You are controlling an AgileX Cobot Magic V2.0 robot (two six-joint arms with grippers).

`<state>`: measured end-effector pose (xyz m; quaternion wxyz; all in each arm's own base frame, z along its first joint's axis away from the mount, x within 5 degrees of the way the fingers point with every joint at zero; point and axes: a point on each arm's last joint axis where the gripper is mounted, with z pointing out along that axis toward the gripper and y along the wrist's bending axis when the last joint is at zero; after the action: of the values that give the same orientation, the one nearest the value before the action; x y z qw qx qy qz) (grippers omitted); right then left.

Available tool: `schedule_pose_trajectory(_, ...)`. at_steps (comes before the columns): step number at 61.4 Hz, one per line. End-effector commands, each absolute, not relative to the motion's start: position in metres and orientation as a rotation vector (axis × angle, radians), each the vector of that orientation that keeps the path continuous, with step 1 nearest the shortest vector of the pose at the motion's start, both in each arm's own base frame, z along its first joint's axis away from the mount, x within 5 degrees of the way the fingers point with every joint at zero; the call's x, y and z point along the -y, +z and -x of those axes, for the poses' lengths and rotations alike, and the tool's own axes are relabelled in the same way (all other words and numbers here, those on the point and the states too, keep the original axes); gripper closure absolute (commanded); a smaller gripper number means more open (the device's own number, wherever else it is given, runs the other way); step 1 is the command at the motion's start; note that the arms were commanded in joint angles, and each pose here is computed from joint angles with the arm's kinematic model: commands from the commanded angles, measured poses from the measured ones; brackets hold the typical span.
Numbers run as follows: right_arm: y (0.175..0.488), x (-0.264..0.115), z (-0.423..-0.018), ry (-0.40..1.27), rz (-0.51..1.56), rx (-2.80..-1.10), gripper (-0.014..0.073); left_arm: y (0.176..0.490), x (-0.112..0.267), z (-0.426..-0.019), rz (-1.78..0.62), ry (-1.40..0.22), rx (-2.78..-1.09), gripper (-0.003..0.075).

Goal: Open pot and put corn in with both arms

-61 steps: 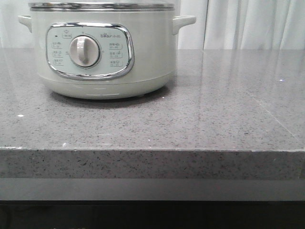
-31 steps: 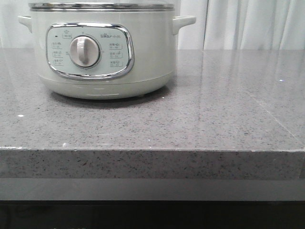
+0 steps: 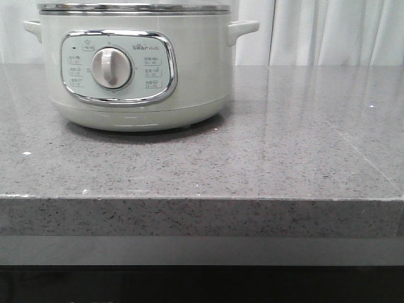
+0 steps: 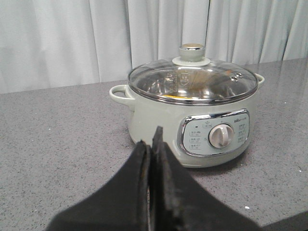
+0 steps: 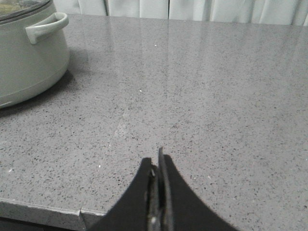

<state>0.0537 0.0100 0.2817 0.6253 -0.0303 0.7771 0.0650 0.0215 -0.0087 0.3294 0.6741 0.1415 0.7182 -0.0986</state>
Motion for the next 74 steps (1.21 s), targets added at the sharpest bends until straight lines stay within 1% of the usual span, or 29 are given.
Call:
schedule_pose_trajectory(1,0.295,-0.009,-0.055,0.14,0.059,-1.694,0.0704,0.345,0.009,-0.021,-0.287,-0.244,-1.519,0.0741)
schedule_pose_trajectory(10,0.295,-0.009,-0.055,0.14,0.059,-1.694,0.0704,0.339,0.009,-0.024,-0.275,-0.237,-1.505,0.0741)
schedule_pose_trajectory(19,0.295,-0.009,-0.055,0.14,0.059,-1.694,0.0704,0.321,0.007,-0.025,-0.198,-0.18,-1.451,0.0741)
schedule_pose_trajectory(25,0.295,-0.009,-0.055,0.14,0.059,-1.694,0.0704,0.299,0.006,-0.026,-0.135,-0.13,-1.433,0.0741)
schedule_pose_trajectory(27,0.295,-0.009,-0.055,0.14,0.059,-1.694,0.0704,0.287,0.005,-0.028,-0.11,-0.113,-1.441,0.0741)
schedule_pose_trajectory(33,0.295,-0.009,-0.055,0.14,0.059,-1.696,0.0704,0.267,0.005,-0.037,-0.082,-0.085,-1.48,0.0741)
schedule_pose_trajectory(44,0.295,-0.009,-0.055,0.14,0.059,-1.696,0.0704,0.228,0.004,-0.05,-0.034,-0.081,-1.529,0.0741)
schedule_pose_trajectory(52,0.295,-0.009,-0.055,0.14,0.059,-1.696,0.0704,0.207,0.004,-0.055,-0.004,-0.102,-1.526,0.0741)
schedule_pose_trajectory(56,0.295,-0.009,-0.055,0.14,0.059,-1.696,0.0704,0.201,0.004,-0.055,0.006,-0.114,-1.549,0.0741)
schedule_pose_trajectory(74,0.295,-0.009,-0.055,0.14,0.059,-1.697,0.0704,0.203,0.004,-0.055,0.008,-0.113,-1.539,0.0741)
